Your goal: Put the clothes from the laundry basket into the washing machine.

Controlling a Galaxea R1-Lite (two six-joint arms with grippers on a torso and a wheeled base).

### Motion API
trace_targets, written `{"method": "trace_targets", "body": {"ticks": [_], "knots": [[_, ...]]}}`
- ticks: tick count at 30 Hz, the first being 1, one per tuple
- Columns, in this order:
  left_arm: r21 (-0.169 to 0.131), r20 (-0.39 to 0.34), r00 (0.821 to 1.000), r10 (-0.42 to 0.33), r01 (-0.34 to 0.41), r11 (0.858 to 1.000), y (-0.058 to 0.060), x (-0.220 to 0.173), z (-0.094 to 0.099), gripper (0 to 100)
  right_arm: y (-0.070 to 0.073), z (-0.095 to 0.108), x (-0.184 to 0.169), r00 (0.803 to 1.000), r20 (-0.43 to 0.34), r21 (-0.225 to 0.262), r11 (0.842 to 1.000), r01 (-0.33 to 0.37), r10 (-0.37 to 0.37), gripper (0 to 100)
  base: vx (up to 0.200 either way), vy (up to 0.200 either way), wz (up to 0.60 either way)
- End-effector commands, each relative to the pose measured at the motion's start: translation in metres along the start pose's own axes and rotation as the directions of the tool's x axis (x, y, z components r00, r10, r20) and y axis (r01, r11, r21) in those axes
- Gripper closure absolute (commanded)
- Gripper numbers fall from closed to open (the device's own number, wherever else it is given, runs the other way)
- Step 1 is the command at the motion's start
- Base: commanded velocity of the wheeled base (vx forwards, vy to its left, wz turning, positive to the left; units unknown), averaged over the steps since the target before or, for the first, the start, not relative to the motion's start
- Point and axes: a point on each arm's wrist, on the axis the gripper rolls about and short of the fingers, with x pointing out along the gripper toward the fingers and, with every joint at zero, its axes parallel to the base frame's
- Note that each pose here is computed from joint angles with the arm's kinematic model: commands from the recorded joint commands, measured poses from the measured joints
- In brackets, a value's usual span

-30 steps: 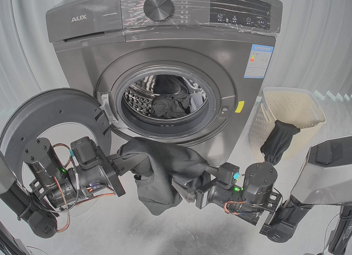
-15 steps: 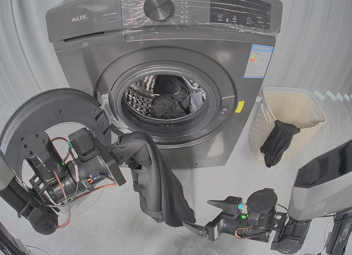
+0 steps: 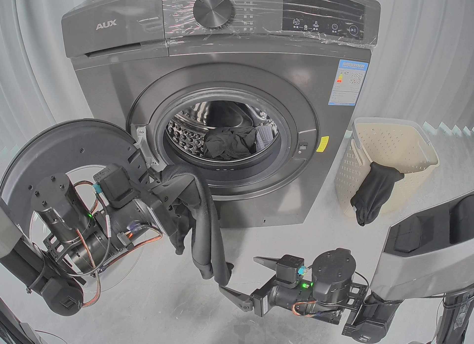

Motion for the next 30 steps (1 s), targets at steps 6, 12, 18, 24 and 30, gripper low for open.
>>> {"method": "trace_targets", "body": {"ticks": [6,12,18,24,30], "knots": [[0.0,0.017,1.0,0.0,0.0,1.0,-0.001,0.006,0.002,100,0.006,0.01,0.02,0.997,0.073,-0.008,1.0,-0.017,0.017,0,0.0,0.0,0.0],[0.0,0.018,1.0,0.017,-0.017,1.0,0.0,0.008,0.001,100,-0.005,0.015,0.037,0.991,0.125,-0.002,0.999,0.042,-0.042,0,0.0,0.0,0.0],[-0.007,0.018,1.0,0.006,-0.006,1.0,-0.002,0.008,0.001,100,-0.034,0.016,0.06,0.979,0.165,-0.008,0.993,0.119,-0.116,0,0.0,0.0,0.0],[-0.01,0.018,1.0,0.003,-0.003,1.0,-0.003,0.008,0.001,100,-0.066,0.022,0.065,0.958,0.202,0.016,0.979,0.202,-0.201,0,0.0,0.0,0.0],[-0.011,0.016,1.0,0.003,-0.003,1.0,-0.003,0.008,0.0,100,-0.102,0.035,0.052,0.924,0.233,0.045,0.953,0.3,-0.302,0,0.0,0.0,0.0]]}}
